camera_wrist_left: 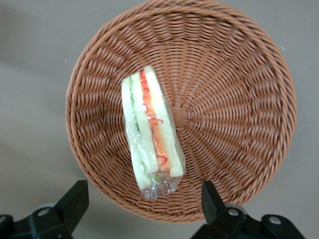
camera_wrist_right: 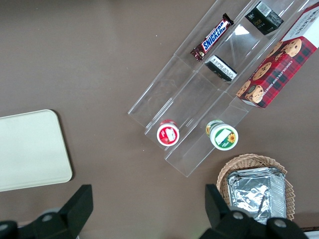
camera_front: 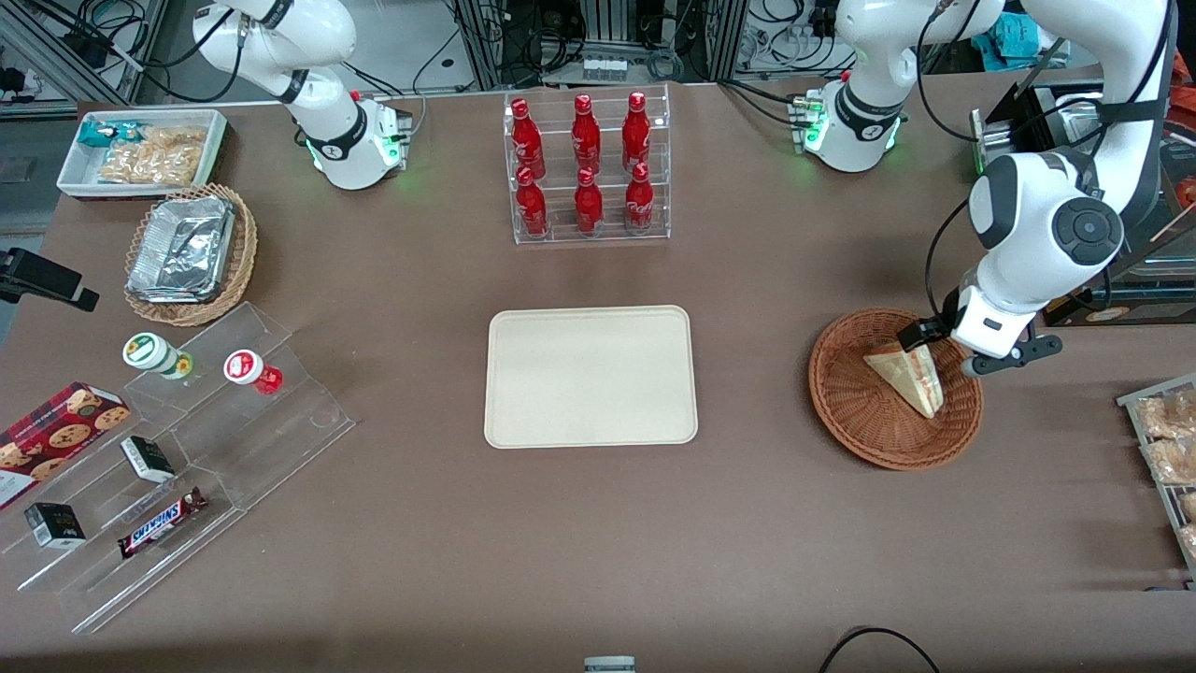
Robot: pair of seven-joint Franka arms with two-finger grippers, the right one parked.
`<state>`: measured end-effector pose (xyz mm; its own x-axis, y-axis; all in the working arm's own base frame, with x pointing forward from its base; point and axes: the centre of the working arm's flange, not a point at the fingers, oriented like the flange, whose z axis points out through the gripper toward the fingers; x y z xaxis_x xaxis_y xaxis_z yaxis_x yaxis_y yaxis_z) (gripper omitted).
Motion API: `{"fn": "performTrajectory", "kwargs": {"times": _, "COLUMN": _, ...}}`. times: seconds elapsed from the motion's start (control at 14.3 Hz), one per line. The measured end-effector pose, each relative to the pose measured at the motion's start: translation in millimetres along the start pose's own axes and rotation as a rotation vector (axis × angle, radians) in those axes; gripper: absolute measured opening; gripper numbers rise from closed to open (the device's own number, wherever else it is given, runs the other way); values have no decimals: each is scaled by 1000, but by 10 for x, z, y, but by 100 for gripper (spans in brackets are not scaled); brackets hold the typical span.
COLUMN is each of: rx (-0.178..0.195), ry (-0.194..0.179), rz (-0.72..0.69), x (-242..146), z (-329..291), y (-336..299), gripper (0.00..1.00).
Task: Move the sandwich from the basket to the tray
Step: 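Lower the left gripper and close it on the wrapped sandwich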
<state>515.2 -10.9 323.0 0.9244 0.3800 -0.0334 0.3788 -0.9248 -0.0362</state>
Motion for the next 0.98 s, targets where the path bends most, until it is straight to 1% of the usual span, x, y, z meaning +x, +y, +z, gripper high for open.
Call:
{"fn": "performTrajectory", "kwargs": {"times": 0.21, "rx": -3, "ry": -4, "rz": -177, "x": 21, "z": 124, "y": 24, "gripper": 100}}
{"fn": "performTrajectory", "kwargs": {"times": 0.35, "rx": -5, "ry": -6, "rz": -261, "x": 35, "z": 201, "y": 33, "gripper": 100}}
{"fn": "performTrajectory", "kwargs": {"times": 0.42, "rx": -14, "ry": -13, "rz": -299, "x": 41, "z": 239, "y": 38, "gripper": 100}}
{"fn": "performTrajectory", "kwargs": {"times": 0.49, "rx": -37, "ry": -18, "rz": -340, "x": 57, "z": 282, "y": 47, "gripper": 100}}
{"fn": "performTrajectory", "kwargs": {"times": 0.56, "rx": -61, "ry": -19, "rz": -373, "x": 78, "z": 340, "y": 54, "gripper": 100}}
{"fn": "performTrajectory", "kwargs": {"times": 0.63, "rx": -69, "ry": -23, "rz": -390, "x": 87, "z": 415, "y": 53, "gripper": 100}}
{"fn": "performTrajectory", "kwargs": {"times": 0.84, "rx": -61, "ry": -52, "rz": -403, "x": 85, "z": 653, "y": 48, "gripper": 98}}
{"fn": "performTrajectory", "kwargs": {"times": 0.98, "rx": -57, "ry": -60, "rz": -403, "x": 82, "z": 706, "y": 48, "gripper": 77}}
